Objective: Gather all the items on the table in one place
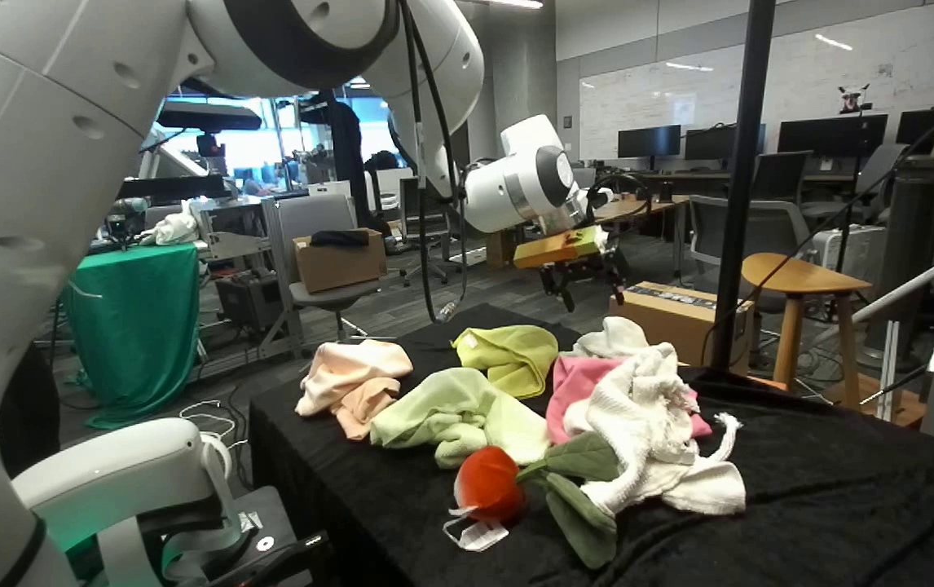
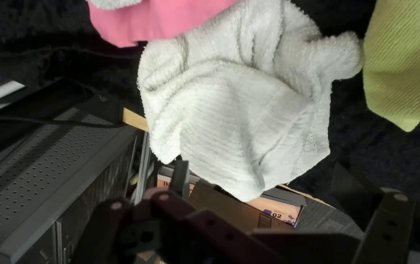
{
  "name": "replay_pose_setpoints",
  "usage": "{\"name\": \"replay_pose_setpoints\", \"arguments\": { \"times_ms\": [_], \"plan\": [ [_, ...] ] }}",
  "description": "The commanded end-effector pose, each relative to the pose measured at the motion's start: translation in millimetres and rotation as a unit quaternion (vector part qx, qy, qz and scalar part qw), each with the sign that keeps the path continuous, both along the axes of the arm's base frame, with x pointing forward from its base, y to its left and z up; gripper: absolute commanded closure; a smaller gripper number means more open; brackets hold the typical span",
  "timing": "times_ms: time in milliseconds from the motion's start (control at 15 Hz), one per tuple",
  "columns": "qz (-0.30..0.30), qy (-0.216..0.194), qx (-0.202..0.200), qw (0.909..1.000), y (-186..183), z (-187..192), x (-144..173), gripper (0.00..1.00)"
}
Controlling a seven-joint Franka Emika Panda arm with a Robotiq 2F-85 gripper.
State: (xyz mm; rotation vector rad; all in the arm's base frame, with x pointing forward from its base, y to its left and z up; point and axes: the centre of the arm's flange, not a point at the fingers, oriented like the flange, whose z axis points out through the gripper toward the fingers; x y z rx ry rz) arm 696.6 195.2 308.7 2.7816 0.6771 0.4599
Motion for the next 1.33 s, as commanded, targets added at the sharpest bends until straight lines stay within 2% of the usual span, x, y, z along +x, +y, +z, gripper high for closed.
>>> {"name": "replay_pose_setpoints", "arguments": {
  "times_ms": [0, 600, 1267],
  "plan": [
    [0.015, 0.016, 0.01, 0.9997, -3, -2, 51, 0.0],
    [-0.021, 0.063, 0.037, 0.9971, -42, -33, 93, 0.0],
    [-0.049, 0.098, 0.072, 0.9914, -68, -69, 91, 0.0]
  ]
}}
